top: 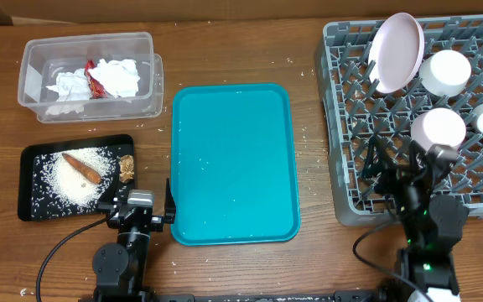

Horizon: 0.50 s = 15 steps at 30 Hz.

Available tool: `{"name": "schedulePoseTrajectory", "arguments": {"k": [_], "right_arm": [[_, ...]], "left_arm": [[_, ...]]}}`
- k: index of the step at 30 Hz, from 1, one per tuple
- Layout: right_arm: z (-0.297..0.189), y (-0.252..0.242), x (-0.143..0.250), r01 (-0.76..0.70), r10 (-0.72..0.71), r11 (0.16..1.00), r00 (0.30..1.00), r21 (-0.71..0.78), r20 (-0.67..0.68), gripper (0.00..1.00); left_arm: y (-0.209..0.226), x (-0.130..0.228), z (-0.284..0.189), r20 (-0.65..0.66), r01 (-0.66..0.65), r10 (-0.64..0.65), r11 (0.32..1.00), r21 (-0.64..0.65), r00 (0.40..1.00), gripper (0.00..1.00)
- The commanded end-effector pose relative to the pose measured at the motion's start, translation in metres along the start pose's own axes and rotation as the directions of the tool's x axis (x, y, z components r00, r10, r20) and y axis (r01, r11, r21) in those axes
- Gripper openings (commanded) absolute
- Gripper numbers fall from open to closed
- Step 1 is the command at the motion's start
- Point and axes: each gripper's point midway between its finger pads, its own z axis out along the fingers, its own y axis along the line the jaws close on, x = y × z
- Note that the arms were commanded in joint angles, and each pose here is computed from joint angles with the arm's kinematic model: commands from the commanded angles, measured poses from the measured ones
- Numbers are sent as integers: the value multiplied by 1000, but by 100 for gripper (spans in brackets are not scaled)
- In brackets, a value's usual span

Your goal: Sort waste into correct bins and load items into the dishwasher

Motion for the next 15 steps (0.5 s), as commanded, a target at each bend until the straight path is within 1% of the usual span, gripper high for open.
{"name": "schedulePoseTrajectory", "arguments": {"k": [1, 5, 10, 15], "right_arm": [[-10, 4, 13, 13, -12, 999, 1000, -33, 28, 100], [-15, 6, 21, 19, -17, 998, 999, -52, 35, 100], [-22, 19, 26, 109, -105, 990, 993, -86, 45, 100], [-31, 22, 26, 136, -132, 988, 989, -68, 61, 100]], "left_arm": [[3, 0, 0, 3, -22, 22, 1000, -18, 1000, 100], [3, 0, 0, 3, -22, 22, 1000, -18, 1000, 100], [3, 0, 0, 3, -22, 22, 1000, -18, 1000, 100], [3, 0, 0, 3, -22, 22, 1000, -18, 1000, 100]]}}
